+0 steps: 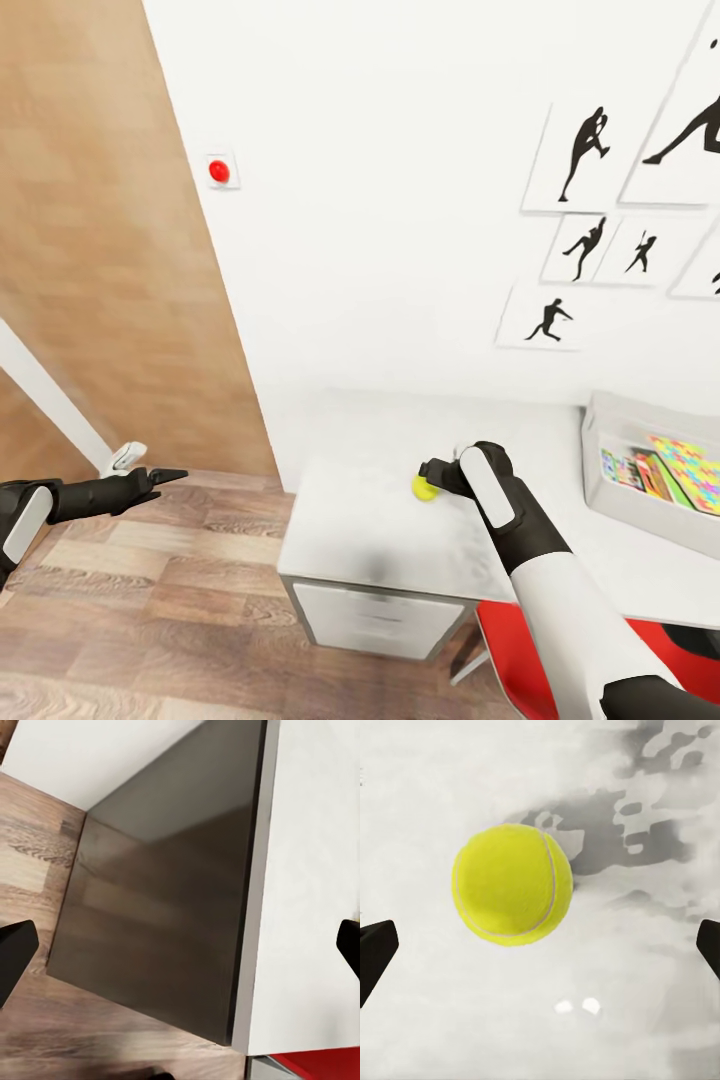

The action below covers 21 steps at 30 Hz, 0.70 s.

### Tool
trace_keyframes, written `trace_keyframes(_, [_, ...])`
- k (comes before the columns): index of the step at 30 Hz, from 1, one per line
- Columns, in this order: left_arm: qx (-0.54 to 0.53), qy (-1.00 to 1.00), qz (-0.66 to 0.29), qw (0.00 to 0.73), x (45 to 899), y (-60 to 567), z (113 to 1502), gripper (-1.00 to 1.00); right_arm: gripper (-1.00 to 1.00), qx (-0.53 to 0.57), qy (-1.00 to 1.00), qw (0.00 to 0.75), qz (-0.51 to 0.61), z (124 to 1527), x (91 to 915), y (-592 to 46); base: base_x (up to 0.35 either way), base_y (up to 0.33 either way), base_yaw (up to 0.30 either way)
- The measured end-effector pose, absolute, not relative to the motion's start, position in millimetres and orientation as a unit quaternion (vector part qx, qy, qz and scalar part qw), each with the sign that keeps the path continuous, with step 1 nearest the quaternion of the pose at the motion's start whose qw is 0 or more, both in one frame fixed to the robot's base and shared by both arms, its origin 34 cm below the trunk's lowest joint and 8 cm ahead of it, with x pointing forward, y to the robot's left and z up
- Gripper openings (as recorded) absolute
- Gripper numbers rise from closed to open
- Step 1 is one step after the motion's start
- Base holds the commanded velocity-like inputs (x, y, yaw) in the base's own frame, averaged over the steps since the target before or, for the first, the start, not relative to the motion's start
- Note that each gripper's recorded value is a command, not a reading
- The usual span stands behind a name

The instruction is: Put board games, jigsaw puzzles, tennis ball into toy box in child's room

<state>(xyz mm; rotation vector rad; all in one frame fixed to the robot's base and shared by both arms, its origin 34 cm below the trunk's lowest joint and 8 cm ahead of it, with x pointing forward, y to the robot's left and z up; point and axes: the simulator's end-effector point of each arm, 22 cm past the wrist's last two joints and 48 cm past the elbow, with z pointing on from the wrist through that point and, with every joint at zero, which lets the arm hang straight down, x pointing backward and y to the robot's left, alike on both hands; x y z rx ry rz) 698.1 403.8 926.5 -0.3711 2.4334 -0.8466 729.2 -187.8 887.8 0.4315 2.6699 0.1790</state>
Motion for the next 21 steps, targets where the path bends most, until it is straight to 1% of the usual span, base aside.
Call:
trace_keyframes(3, [-0.138,0.902,-0.313,0.264,697.7,403.8,923.4,1.00,1.00,0.156,0.963,0.212,0.063,884.7,728.8,-188.4,0.122,0.076,0.000])
trace_keyframes(10, [-0.140,0.903,-0.313,0.258,696.8,403.7,916.6,1.00,1.00,0.156,0.964,0.208,0.063,878.4,728.1,-188.7,0.032,0.017,0.000])
trace_keyframes(15, [-0.141,0.904,-0.312,0.256,696.2,403.7,913.2,1.00,1.00,0.157,0.964,0.205,0.061,874.9,727.4,-189.6,0.139,0.055,0.000])
trace_keyframes(21, [-0.141,0.904,-0.312,0.256,696.3,403.6,912.9,1.00,1.00,0.157,0.964,0.205,0.060,874.3,727.5,-190.0,0.023,0.006,0.000])
